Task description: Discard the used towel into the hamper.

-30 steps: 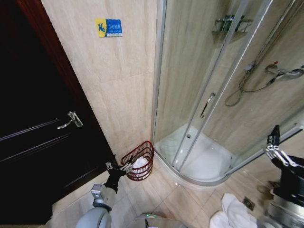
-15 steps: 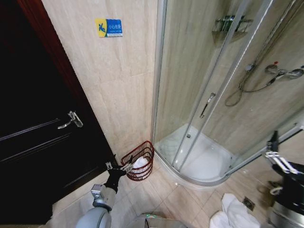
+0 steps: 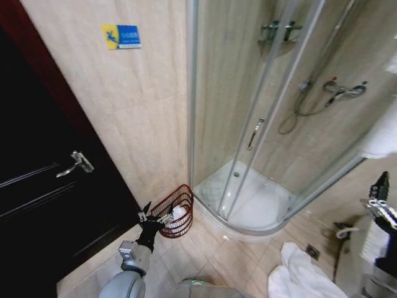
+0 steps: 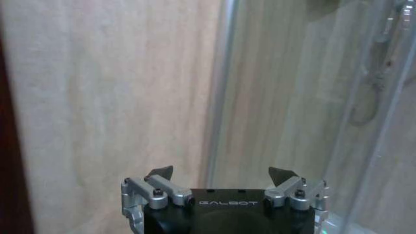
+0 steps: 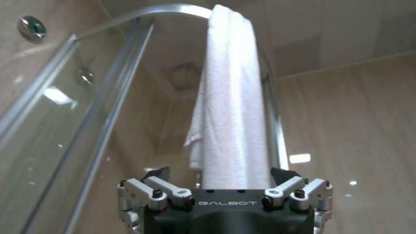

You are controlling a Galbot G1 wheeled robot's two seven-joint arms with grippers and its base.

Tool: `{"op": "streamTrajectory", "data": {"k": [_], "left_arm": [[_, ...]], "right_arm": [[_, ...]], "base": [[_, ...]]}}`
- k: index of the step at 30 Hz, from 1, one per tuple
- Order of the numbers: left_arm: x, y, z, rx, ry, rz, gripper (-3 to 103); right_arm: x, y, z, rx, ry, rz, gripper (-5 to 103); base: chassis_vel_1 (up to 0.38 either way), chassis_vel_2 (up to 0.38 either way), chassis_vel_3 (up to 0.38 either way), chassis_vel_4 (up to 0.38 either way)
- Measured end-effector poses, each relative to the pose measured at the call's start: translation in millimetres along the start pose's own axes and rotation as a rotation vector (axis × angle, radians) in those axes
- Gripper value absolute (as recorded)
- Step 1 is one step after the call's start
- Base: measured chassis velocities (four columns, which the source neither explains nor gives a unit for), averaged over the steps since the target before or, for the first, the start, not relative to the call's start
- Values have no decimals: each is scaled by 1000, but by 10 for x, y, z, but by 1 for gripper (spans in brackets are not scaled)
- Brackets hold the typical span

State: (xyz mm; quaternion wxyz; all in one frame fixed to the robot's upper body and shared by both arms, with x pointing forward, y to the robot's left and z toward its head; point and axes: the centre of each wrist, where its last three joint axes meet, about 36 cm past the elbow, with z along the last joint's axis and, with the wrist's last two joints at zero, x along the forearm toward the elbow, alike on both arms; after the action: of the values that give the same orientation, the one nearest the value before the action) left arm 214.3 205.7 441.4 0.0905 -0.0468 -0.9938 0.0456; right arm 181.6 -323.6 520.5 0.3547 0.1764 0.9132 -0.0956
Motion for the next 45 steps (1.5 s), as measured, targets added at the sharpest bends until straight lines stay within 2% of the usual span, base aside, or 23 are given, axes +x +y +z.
{"op": "streamTrajectory", "data": {"k": [17,30,39,45], "left_arm": [[0,1,0,0,0,0,99],[0,0,0,0,0,0,99],[0,-2,0,1,0,1,99],[0,0,0,0,0,0,99]], "right_arm": [[-36,10,11,-16,7,5,100],[-47,17,15,-27,-1,-7,100],[-170,37,39,-87,-51,-35,100],[-479,41,51,-147,-59,-90,100]], "base": [[-35,-40,-7,-8],[-213,-213,211,204],[-255,-278,271,227],[4,-77,80,26]]}}
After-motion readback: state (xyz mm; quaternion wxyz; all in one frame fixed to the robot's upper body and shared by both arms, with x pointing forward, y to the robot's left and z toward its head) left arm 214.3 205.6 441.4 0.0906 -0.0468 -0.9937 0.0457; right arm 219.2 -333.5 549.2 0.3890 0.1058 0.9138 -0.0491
